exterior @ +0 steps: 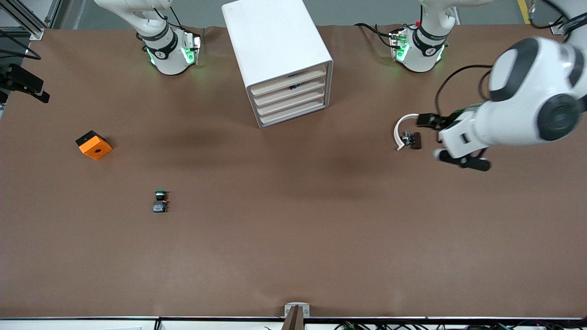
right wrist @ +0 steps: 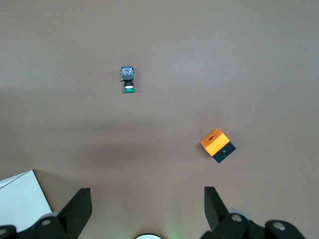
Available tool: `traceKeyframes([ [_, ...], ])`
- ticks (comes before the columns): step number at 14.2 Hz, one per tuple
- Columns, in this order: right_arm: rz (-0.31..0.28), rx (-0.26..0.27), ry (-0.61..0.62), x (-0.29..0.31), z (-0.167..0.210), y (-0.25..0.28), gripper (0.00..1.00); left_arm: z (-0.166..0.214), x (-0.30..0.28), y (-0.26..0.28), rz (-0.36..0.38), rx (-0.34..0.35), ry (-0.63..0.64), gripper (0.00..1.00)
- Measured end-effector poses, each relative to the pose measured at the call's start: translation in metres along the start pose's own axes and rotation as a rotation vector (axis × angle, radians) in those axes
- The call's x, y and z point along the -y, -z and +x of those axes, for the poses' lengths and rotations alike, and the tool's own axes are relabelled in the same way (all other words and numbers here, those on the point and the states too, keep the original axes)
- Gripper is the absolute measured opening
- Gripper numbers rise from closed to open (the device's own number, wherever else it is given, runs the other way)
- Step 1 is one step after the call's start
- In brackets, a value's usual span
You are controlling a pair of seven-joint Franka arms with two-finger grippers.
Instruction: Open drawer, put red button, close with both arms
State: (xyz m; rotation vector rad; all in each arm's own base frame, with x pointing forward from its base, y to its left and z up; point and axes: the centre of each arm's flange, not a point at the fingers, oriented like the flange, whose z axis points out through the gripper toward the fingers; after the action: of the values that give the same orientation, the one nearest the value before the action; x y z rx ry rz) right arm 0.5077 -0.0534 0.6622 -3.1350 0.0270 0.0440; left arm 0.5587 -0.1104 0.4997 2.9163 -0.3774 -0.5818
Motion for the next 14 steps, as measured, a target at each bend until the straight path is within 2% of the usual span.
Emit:
traceKeyframes([
  [4, 0.0, 0.0, 0.008, 0.0, 0.0, 0.0, 1.0, -0.057, 0.039, 0.023, 0.006, -0.081, 0.009, 1.0],
  [8, 0.0, 0.0, 0.01, 0.0, 0.0, 0.0, 1.0, -0.092, 0.044, 0.01, 0.048, -0.185, 0.011, 1.0],
  [12, 0.0, -0.001, 0.011, 0.0, 0.0, 0.0, 1.0, -0.098, 0.04, 0.011, 0.075, -0.246, 0.002, 1.0],
  [14, 0.0, -0.003, 0.011, 0.0, 0.0, 0.0, 1.0, -0.096, 0.037, 0.016, 0.117, -0.274, -0.02, 1.0],
])
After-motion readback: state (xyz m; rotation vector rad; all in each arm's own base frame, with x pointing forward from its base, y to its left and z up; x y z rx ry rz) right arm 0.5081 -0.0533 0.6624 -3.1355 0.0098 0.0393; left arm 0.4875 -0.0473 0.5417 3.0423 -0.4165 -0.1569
